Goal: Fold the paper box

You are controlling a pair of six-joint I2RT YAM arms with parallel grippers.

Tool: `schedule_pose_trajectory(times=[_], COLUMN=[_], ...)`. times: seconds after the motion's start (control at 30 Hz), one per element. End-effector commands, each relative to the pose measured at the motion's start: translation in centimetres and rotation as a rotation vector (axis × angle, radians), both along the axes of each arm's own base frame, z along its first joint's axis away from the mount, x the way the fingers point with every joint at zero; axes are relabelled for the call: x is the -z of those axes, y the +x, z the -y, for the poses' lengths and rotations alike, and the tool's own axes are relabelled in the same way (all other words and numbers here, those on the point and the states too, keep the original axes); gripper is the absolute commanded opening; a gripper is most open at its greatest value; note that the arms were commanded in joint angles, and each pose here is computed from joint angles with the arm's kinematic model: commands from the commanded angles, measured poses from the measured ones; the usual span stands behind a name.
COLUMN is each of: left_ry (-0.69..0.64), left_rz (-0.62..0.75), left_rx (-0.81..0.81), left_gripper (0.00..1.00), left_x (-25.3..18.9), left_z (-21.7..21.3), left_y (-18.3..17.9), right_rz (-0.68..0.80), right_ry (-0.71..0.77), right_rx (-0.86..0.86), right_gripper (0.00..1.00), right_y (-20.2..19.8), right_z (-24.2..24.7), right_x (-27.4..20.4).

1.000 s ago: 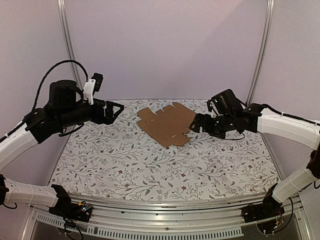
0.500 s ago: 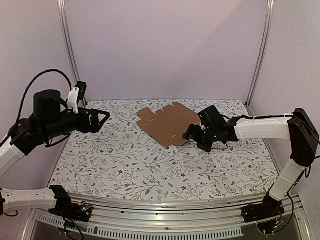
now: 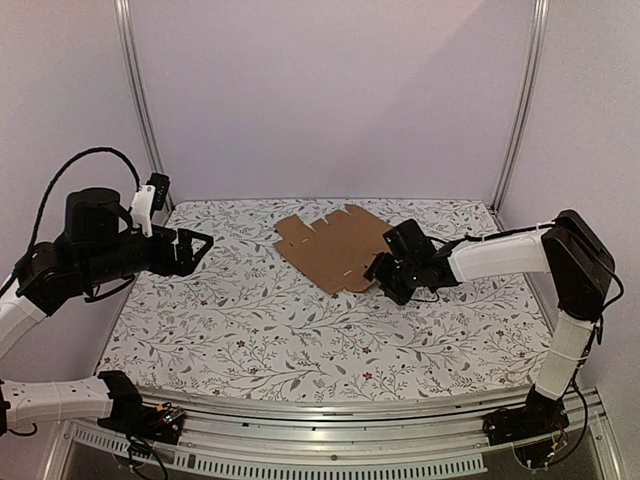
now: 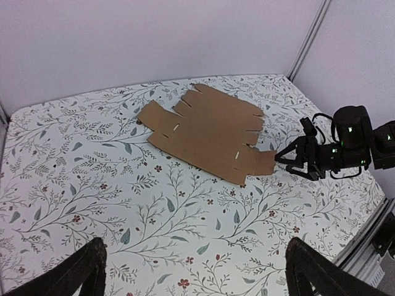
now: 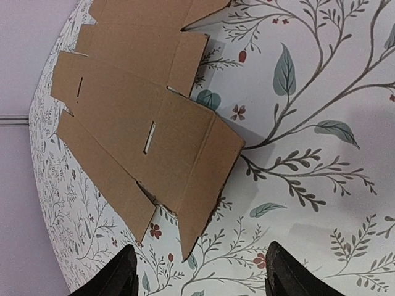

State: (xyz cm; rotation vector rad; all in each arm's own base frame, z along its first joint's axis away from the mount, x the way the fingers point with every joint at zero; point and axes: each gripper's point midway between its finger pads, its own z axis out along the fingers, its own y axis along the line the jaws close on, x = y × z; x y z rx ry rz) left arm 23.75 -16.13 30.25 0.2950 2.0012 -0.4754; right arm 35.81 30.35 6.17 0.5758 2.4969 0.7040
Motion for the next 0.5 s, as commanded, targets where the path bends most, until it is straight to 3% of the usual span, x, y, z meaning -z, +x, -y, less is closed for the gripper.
schedule_pose_trajectory(times=[0.0,0.47], left_ry=[0.022,0.019], left_rz=[-0.015,-0.021], left_rx=[-0.025,-0.052], left_gripper=[1.0,1.0], left_x=[0.2,-0.2], left_z=[-1.0,-1.7], left_y=[-0.7,-0.9], right_rz=[0.029,0.017], right_ry=[0.016,-0.01], right_rx=[0.041,0.049], right_gripper=[0.67,0.54], right_y=[1.8,3.3], right_z=[-1.1,-1.4], right_x=[-0.1,1.8])
